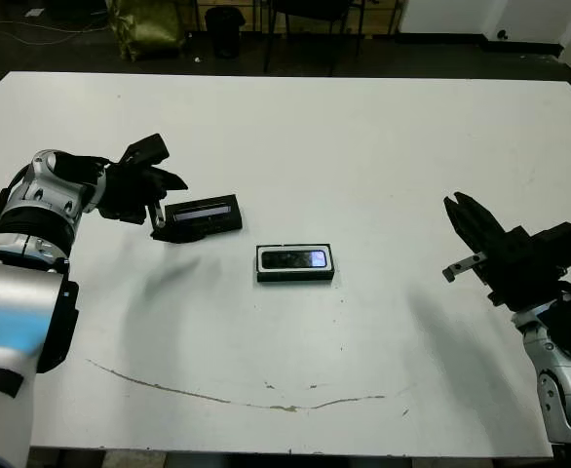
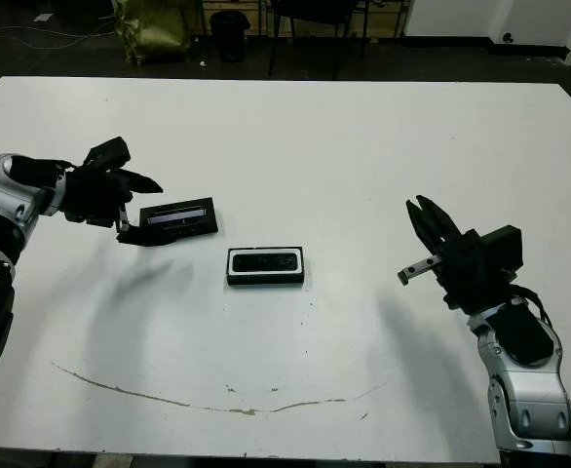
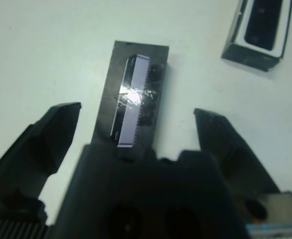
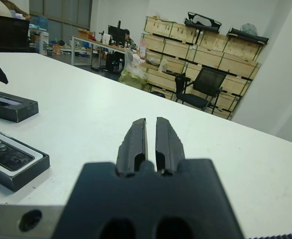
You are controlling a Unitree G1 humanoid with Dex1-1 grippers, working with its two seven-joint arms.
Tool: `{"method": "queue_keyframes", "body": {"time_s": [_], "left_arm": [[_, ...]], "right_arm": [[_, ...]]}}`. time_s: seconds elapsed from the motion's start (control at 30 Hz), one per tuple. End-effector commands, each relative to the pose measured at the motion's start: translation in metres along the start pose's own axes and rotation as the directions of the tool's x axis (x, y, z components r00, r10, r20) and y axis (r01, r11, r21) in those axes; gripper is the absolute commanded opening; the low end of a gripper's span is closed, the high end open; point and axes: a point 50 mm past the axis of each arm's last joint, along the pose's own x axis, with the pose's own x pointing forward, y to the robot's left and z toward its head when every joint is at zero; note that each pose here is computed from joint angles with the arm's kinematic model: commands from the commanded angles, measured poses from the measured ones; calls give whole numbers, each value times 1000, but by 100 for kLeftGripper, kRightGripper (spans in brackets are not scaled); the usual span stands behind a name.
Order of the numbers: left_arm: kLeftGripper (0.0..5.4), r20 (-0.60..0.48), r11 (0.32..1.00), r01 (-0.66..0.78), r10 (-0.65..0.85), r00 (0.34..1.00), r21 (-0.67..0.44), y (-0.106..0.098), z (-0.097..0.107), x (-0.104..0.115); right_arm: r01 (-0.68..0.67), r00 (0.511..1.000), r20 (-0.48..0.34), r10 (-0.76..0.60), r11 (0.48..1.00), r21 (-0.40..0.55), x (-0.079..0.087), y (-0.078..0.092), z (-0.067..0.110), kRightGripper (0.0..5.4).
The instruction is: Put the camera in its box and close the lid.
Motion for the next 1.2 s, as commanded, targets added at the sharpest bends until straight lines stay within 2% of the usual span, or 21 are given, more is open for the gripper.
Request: {"method": "queue_keyframes", "body": {"time_s": [0.03, 0.4, 0.53, 0.73, 0.97, 1.07, 1.13, 1.2], "left_arm": [[539, -48, 1000, -14, 13, 999, -2, 1, -1, 1], [539, -107, 998, -66, 66, 992, 3, 4, -3, 2], [494, -121, 996, -92, 89, 989, -22, 5, -5, 3], [519, -148, 993, -112, 105, 983, -34, 5, -6, 4], [461, -157, 992, -112, 103, 982, -50, 4, -8, 7], [394, -164, 993, -105, 96, 982, -46, 3, -9, 8], [388, -167, 994, -96, 87, 982, -46, 2, -10, 9], [421, -172, 996, -88, 81, 982, -30, 1, -10, 10]], "right_arm": [[15, 999, -41, -15, 1000, 9, -4, 0, -4, 0], [45, 994, -96, -44, 999, 7, -8, -3, -7, 0], [47, 994, -99, -44, 999, 23, -10, -5, -9, 0], [59, 991, -118, -58, 998, 4, -10, -6, -8, 0], [72, 989, -126, -73, 997, -11, -12, -4, -4, 0], [68, 991, -112, -67, 998, 11, -13, -2, -1, 0], [70, 992, -105, -69, 998, -1, -14, 0, 5, 0], [64, 994, -85, -64, 998, -3, -15, 2, 10, 0]]}}
